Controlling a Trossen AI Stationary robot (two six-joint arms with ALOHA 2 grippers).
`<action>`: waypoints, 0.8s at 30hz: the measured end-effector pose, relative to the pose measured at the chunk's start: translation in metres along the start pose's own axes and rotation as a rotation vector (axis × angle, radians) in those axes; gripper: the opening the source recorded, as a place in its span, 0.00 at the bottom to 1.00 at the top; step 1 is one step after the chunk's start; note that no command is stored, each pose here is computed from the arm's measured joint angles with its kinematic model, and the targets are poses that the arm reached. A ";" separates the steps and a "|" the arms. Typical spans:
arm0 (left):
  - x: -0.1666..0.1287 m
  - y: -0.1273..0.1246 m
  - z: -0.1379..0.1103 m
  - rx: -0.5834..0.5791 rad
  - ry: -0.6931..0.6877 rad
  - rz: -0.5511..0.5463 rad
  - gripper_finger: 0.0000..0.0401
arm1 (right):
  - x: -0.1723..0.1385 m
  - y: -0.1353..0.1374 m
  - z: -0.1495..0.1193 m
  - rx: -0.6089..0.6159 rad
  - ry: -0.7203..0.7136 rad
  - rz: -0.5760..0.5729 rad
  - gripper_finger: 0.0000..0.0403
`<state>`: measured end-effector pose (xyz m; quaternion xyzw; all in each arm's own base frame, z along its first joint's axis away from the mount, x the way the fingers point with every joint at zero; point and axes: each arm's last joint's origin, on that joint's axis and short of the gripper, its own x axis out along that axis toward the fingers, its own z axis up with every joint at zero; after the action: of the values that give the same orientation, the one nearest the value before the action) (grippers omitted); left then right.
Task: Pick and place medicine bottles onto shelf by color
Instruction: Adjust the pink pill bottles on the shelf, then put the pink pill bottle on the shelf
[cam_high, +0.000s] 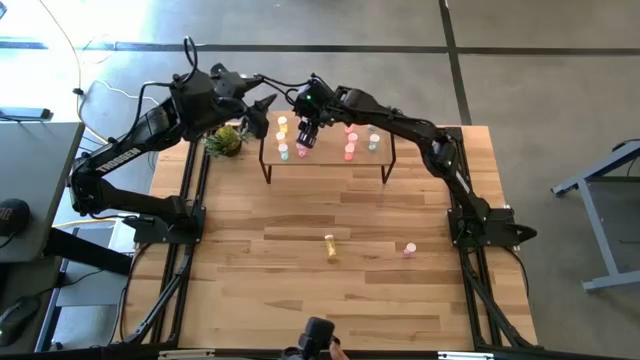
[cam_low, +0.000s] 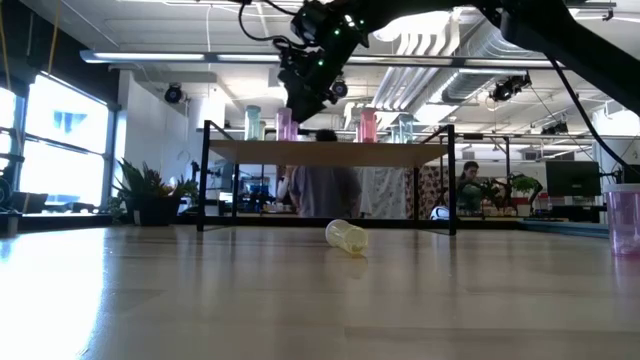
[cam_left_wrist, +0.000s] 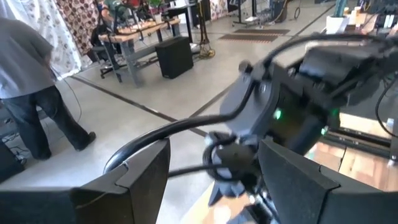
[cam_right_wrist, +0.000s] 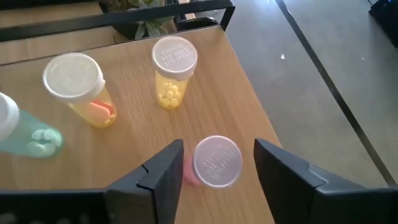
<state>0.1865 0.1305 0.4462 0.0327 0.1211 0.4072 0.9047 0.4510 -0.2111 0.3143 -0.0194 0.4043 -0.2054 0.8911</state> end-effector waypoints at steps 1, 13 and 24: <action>0.000 0.000 -0.001 0.000 0.009 -0.001 0.59 | -0.002 0.000 0.001 0.007 -0.004 -0.001 0.47; -0.001 -0.002 -0.012 0.009 0.115 -0.054 0.59 | -0.015 -0.002 0.005 0.037 -0.029 -0.006 0.48; -0.002 -0.011 -0.011 -0.003 0.092 -0.297 0.59 | -0.035 -0.005 0.007 0.081 -0.026 -0.012 0.48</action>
<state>0.1907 0.1210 0.4346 -0.0058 0.1652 0.2704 0.9485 0.4337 -0.2030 0.3450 0.0114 0.3838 -0.2264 0.8952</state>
